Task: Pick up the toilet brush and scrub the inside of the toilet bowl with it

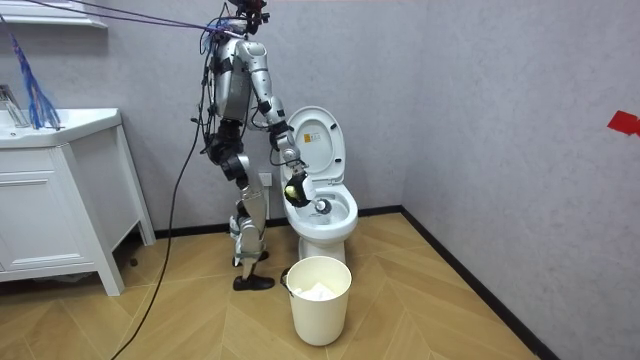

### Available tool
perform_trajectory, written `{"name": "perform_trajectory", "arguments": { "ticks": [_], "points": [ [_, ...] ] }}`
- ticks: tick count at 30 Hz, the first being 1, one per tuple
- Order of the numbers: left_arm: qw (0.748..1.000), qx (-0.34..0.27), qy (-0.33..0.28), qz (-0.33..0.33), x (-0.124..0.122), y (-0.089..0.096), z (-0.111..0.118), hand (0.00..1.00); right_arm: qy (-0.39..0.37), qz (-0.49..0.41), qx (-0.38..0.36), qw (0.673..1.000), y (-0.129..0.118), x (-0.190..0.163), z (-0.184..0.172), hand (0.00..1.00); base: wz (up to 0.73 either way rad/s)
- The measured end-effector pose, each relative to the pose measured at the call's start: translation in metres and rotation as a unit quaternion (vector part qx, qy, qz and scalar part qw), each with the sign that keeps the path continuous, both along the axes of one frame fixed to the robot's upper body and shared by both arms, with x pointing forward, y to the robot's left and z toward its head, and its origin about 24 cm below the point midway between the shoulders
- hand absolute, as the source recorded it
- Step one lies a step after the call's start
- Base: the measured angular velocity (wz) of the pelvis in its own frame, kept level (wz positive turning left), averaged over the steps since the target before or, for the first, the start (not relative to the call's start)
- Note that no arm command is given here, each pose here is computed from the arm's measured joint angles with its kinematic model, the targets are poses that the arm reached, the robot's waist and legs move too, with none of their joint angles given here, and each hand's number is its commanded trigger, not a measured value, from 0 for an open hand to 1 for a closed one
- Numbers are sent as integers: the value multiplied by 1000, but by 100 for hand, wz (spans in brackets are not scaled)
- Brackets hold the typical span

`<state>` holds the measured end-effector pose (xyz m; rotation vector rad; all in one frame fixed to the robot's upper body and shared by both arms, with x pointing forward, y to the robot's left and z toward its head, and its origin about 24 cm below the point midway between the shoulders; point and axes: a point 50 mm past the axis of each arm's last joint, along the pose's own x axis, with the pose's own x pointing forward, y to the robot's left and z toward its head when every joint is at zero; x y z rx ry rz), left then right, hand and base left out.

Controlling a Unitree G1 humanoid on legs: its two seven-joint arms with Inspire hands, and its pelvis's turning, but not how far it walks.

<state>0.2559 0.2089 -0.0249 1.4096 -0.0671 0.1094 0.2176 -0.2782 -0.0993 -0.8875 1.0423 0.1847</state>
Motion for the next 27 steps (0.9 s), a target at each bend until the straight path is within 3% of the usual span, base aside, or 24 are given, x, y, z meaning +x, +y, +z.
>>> {"name": "perform_trajectory", "arguments": {
  "ticks": [19, 27],
  "points": [
    [996, -6, -83, -36, 19, -17, 23, 0, -65, 74, -92, 991, -11, 42, 36, 100, 5],
    [993, -12, -109, -47, 29, -22, 40, 0, -82, 163, -190, 965, -15, 62, 59, 100, 0]
  ]
}}
